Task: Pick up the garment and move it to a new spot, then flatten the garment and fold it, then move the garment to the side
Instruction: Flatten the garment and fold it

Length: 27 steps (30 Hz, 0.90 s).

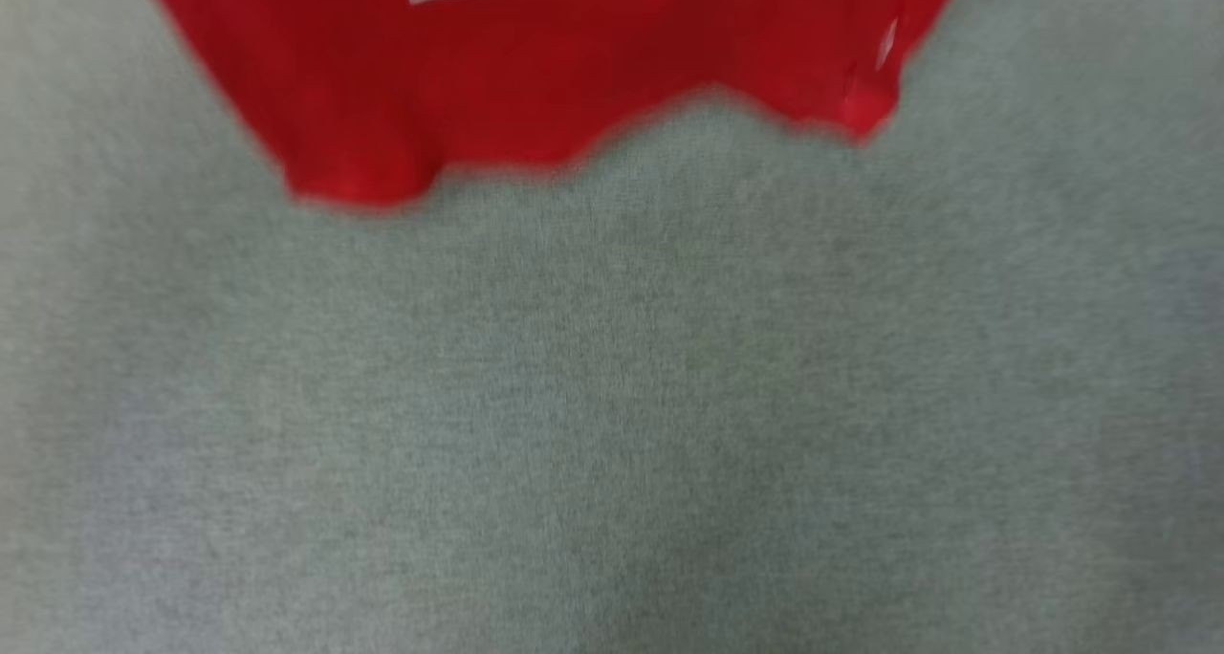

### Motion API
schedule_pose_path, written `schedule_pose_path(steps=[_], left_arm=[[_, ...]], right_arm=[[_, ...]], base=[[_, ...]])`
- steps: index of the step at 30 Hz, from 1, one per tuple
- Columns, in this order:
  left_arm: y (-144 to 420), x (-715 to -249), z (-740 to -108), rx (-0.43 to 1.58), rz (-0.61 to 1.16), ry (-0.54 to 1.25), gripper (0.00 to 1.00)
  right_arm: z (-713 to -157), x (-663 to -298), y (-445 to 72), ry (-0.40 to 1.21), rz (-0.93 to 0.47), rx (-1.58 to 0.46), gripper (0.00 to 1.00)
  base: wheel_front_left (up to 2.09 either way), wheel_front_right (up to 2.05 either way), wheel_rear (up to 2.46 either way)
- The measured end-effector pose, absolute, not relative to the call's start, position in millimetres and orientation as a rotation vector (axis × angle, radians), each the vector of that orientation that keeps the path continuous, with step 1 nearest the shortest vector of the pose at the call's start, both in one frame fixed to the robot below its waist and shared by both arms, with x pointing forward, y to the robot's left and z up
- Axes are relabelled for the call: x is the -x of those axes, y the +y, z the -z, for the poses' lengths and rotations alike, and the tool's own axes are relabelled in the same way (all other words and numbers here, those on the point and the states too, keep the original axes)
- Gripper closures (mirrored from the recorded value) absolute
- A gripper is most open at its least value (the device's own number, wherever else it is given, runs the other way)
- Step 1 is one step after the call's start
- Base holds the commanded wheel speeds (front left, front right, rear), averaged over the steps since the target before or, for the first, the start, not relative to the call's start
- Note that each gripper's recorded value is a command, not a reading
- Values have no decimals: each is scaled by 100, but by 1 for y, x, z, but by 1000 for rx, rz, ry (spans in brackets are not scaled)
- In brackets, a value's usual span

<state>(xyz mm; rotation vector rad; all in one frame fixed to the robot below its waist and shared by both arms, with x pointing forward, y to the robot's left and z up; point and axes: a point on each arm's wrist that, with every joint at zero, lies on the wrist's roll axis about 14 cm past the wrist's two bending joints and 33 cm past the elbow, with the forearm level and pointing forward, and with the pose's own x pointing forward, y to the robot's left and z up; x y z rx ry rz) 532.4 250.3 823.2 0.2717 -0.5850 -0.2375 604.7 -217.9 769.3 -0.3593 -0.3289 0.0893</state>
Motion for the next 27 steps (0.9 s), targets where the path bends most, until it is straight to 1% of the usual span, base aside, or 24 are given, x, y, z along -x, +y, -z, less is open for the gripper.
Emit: schedule_pose_path(steps=[3,9,12,16,21,27], left_arm=[[244,-574,-817,-258,234,-572,100],[235,-642,-820,-212,199,-638,100],[234,-670,-803,-205,190,-633,100],[241,-694,-779,-193,163,-635,100],[243,-714,-718,-188,178,-507,100],[235,-706,-635,-167,221,-316,100]], right_arm=[[-760,-636,-221,-351,-59,404,100],[-732,-690,-230,-363,-3,425,100],[-715,-712,-231,-364,16,416,100],[-693,-735,-226,-365,26,385,100],[-643,-752,-207,-306,-24,355,100],[-577,-741,-197,-180,-74,272,100]], base=[[0,0,0],[0,0,0],[0,0,0],[0,0,0],[0,0,0],[0,0,0]])
